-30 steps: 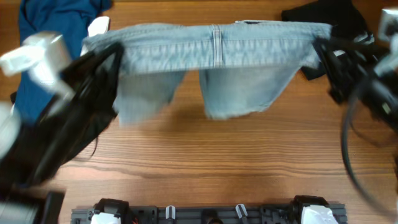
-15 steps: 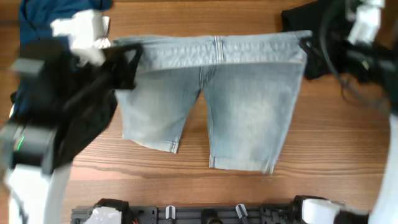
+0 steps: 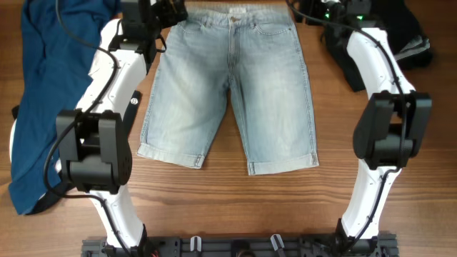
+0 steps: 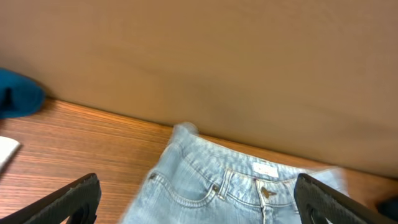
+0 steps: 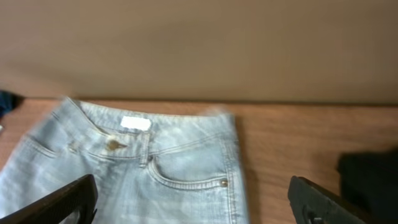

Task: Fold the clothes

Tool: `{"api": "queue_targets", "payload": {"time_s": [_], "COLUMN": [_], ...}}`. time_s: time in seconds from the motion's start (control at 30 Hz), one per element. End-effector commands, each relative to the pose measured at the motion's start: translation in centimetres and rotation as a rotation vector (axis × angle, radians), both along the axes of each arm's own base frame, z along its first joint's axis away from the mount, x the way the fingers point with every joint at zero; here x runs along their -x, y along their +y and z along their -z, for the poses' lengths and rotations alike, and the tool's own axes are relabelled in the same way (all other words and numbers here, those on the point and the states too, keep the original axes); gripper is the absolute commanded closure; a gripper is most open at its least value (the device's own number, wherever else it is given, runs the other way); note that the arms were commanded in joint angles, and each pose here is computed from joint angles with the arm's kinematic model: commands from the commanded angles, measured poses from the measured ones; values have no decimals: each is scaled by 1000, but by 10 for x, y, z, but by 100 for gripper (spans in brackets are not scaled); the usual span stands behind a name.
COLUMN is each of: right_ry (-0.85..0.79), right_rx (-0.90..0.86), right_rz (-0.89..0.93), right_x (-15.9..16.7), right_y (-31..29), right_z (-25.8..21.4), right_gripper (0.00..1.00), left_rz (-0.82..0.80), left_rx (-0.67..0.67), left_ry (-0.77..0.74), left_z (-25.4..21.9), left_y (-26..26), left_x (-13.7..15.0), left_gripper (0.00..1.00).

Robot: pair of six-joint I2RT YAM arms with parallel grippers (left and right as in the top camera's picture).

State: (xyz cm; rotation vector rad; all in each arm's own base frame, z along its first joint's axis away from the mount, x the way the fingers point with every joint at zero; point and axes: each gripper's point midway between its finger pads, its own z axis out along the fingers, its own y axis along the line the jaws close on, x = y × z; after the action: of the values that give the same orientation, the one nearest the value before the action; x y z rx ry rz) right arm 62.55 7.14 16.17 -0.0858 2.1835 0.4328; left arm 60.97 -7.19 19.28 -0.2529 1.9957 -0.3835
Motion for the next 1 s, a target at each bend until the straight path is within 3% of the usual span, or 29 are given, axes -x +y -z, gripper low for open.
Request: {"api": "queue_targets", "payload": {"time_s": [0.0,0.13,0.23,0.33,0.4,0.6,0.77,0.97], "right_ry": [-40,168,521,815,908,1050,1053,1106], "right_rx": [-44,-48,-24,117,137,187,231,87], "right_rz": [23,-4,2,143,156,277,350,481], "right_x": [3,54,127,191,217,271,285,292], "right_y": [18,22,26,13,18,8,-20,-98], "right_z": [-37,-34,9,69,97,168,194,201], "right_gripper": [0,0,0,0,0,0,0,0], "left_rz": [-14,-2,39,63,83,54,51,47], "left_rx": [-23,-58,-136,-179,-203,-219,-216,-214], "left_ry": [-48,113,333,602,674,680,658,619], "left_z": [-28,-32,-15,23,34,35,32,28], "left_y": [1,5,11,18,21,37,38,37], "left_x": [1,44,100,155,169,169,163,155], "left_gripper": [0,0,0,0,0,0,0,0]}}
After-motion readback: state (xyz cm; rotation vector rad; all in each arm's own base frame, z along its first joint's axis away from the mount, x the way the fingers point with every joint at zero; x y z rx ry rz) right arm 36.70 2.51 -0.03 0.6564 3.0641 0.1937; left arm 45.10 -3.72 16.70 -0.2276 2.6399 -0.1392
